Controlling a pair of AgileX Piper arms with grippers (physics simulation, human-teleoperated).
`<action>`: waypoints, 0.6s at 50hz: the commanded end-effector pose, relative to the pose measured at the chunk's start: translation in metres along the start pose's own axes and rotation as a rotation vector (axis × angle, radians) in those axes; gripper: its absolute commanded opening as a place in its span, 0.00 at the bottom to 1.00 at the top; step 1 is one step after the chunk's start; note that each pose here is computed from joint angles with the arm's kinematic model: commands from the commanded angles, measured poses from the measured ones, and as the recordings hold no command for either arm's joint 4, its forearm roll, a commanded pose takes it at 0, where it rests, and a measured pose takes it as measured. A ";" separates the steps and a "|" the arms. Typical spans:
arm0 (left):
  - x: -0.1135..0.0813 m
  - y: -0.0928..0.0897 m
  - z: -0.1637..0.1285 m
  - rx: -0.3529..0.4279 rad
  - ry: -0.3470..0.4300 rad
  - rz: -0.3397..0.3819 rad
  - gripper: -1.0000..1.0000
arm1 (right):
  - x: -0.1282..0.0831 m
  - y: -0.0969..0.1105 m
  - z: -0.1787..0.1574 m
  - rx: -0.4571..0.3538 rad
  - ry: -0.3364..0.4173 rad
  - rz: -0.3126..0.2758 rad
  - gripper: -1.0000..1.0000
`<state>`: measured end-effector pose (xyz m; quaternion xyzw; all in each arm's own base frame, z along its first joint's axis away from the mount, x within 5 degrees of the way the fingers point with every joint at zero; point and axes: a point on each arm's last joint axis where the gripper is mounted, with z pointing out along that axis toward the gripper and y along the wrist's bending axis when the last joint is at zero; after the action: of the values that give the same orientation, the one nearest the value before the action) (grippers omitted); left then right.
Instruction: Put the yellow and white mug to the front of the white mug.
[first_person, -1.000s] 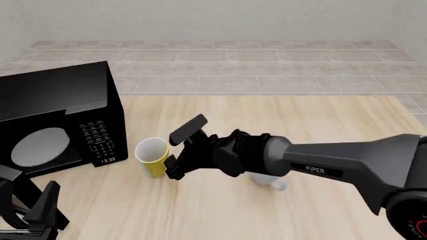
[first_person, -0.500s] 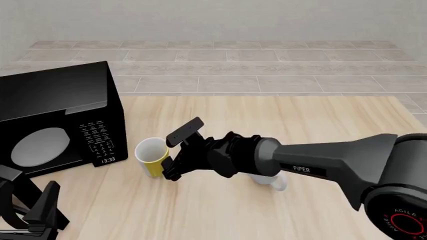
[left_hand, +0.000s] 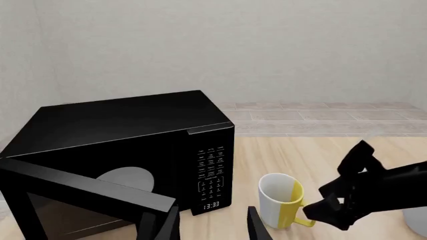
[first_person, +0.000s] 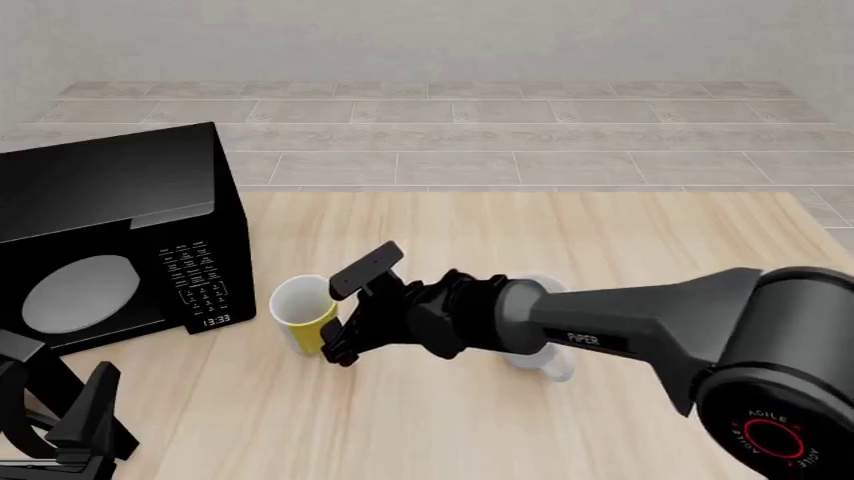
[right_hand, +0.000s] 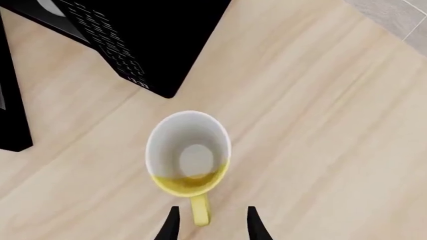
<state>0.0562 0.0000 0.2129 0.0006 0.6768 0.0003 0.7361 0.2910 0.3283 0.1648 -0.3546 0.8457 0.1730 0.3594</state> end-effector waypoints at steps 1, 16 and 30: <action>0.000 0.000 0.000 0.000 0.000 0.000 1.00 | 0.002 -0.002 0.006 0.003 0.011 0.010 1.00; 0.000 0.000 0.000 0.000 0.000 0.000 1.00 | 0.008 0.000 0.013 0.001 0.025 0.028 1.00; 0.000 0.000 0.000 0.000 0.000 0.000 1.00 | 0.010 0.003 0.013 -0.003 0.030 0.031 0.00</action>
<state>0.0562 0.0000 0.2129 0.0005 0.6768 0.0003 0.7362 0.2914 0.3331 0.1512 -0.3484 0.8534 0.1737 0.3467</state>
